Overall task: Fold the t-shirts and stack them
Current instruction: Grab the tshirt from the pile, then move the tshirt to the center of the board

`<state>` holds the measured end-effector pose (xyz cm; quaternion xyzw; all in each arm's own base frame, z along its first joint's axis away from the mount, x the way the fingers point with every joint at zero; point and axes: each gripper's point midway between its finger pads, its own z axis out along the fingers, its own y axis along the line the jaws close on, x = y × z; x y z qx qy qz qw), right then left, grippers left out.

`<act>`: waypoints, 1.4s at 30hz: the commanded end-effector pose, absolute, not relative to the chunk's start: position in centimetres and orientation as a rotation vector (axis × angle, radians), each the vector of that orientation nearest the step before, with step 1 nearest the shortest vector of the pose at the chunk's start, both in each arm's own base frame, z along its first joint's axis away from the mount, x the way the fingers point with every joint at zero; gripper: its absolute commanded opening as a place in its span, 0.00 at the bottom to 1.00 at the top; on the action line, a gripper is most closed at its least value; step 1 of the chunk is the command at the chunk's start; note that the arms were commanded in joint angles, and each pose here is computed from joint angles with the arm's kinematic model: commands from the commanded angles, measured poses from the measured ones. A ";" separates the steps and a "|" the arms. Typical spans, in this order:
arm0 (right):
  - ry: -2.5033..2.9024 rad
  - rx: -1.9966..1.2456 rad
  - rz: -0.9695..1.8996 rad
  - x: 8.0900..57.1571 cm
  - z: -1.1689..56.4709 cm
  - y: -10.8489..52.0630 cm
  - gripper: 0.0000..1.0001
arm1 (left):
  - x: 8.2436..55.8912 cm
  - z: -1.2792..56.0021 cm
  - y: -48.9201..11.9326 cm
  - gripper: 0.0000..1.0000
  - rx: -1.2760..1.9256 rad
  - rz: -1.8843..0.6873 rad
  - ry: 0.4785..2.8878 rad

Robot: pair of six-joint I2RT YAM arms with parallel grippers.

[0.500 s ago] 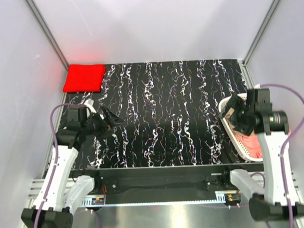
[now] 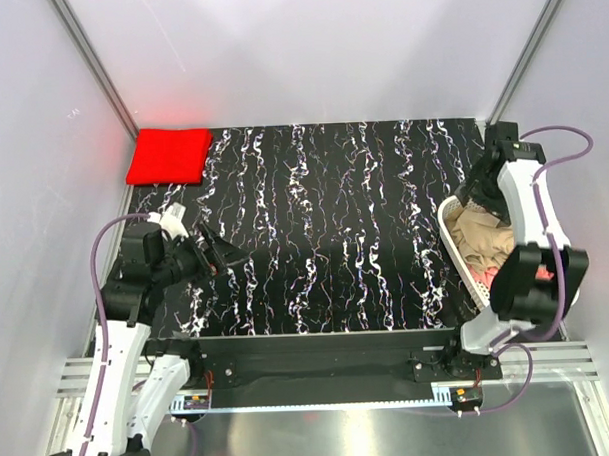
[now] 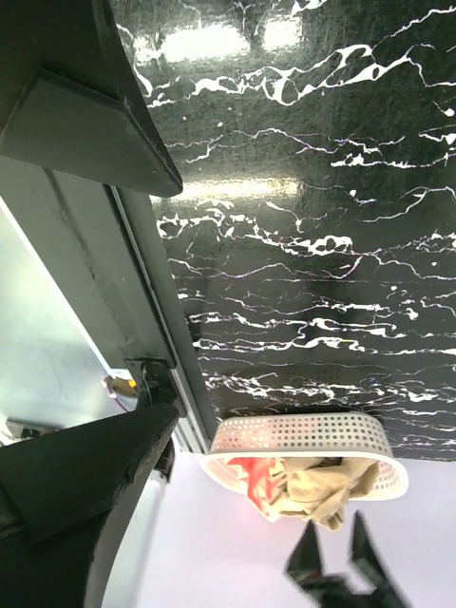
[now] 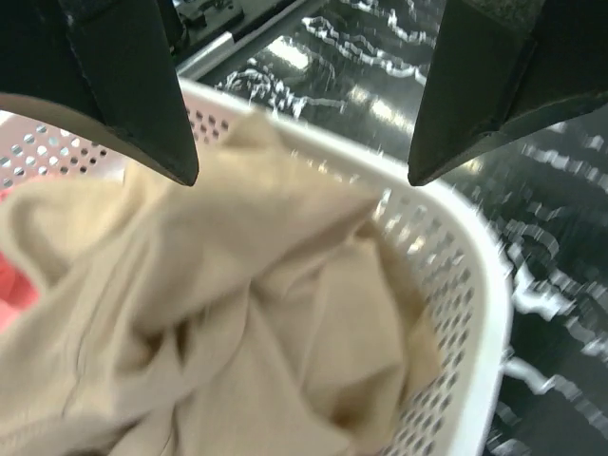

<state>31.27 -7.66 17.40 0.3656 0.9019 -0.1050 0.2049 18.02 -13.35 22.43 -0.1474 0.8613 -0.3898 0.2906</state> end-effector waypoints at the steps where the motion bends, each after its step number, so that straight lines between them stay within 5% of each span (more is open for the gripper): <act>1: 2.396 1.069 -0.400 33.9 17.8 -11.7 0.99 | 17.2 23.4 -13.7 0.85 -0.290 -1.065 2.283; 5: 2.398 1.084 -0.396 36.1 16.3 -12.2 0.92 | 16.7 24.6 -13.7 0.73 -0.249 -1.060 2.266; 11: 2.399 1.168 -0.438 36.9 14.7 -13.0 0.77 | 15.8 25.9 -13.2 0.68 -0.193 -1.011 2.253; 15: 2.373 1.203 -0.431 36.3 14.5 -12.8 0.54 | 15.5 26.6 -13.0 0.58 -0.151 -0.983 2.246; 17: 2.380 1.200 -0.430 36.1 14.4 -12.8 0.19 | 15.5 26.5 -13.0 0.53 -0.146 -0.985 2.246; 19: 2.364 1.187 -0.439 35.9 15.4 -13.0 0.00 | 15.4 26.2 -13.2 0.46 -0.142 -0.996 2.259; 27: 2.129 1.065 -0.336 35.2 27.6 -12.7 0.00 | 15.5 26.6 -13.9 0.36 -0.092 -1.019 2.243; 33: 1.895 0.764 0.081 34.8 41.1 -4.3 0.00 | 15.6 26.8 -14.2 0.32 -0.079 -1.016 2.248; 42: 1.577 0.209 1.000 27.9 58.6 14.1 0.00 | 16.6 28.8 -13.8 0.55 -0.101 -0.955 2.230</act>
